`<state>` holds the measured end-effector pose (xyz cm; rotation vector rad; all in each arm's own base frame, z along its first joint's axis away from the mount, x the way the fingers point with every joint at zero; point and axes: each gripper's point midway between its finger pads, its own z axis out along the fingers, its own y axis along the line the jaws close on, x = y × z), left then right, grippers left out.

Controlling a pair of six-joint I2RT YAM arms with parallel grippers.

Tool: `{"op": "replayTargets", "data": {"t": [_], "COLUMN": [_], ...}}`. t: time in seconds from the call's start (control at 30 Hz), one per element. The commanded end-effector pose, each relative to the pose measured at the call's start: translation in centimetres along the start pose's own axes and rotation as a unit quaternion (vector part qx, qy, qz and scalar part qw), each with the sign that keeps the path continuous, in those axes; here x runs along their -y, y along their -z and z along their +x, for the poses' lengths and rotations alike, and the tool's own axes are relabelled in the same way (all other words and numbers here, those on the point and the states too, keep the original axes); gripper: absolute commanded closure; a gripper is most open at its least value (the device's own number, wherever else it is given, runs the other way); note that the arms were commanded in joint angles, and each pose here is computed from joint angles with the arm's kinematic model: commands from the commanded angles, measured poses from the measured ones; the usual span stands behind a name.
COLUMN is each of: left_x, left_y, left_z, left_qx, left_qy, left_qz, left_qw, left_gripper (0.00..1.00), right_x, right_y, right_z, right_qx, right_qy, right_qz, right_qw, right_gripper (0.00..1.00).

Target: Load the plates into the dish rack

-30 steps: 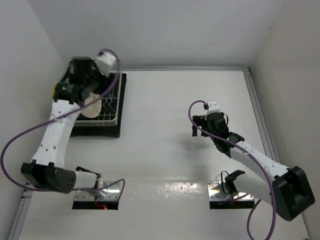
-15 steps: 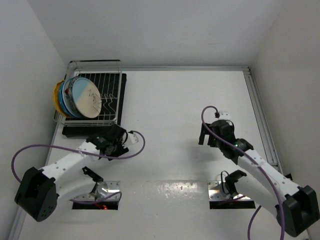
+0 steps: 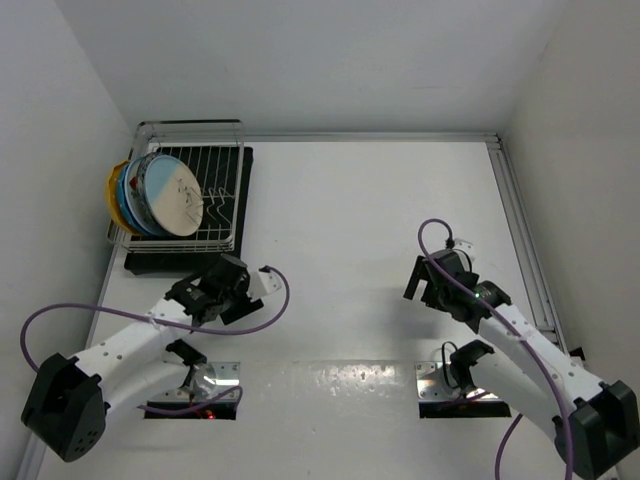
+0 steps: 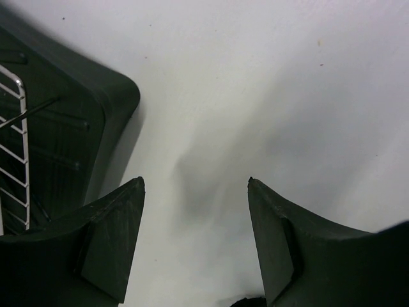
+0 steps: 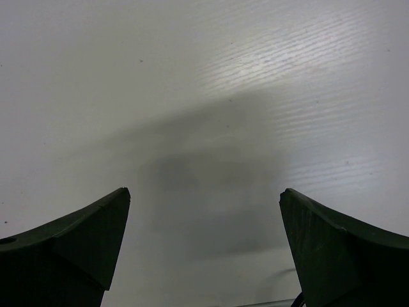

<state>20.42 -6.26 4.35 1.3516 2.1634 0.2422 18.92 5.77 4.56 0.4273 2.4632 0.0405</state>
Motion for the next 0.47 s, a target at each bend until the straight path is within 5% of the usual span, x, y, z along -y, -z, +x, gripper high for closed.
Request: {"op": "replayTargets", "data": {"t": [0.0, 0.43], "left_x": [0.8, 1.0], "left_y": [-0.4, -0.6], "left_z": [-0.7, -0.5], "left_qx": [0.018, 0.011], "left_qy": [-0.011, -0.013], "left_qz": [0.021, 0.027], "left_qw": [1.0, 1.0], "left_gripper": [0.3, 0.29], "right_x": [0.5, 0.9], "right_y": [0.3, -0.1], "right_z": [0.7, 0.3], "right_qx": [-0.003, 0.041], "right_qy": [-0.02, -0.057], "right_qz": [0.002, -0.01], "right_qw": [1.0, 0.997], "right_gripper": [0.0, 0.0]}}
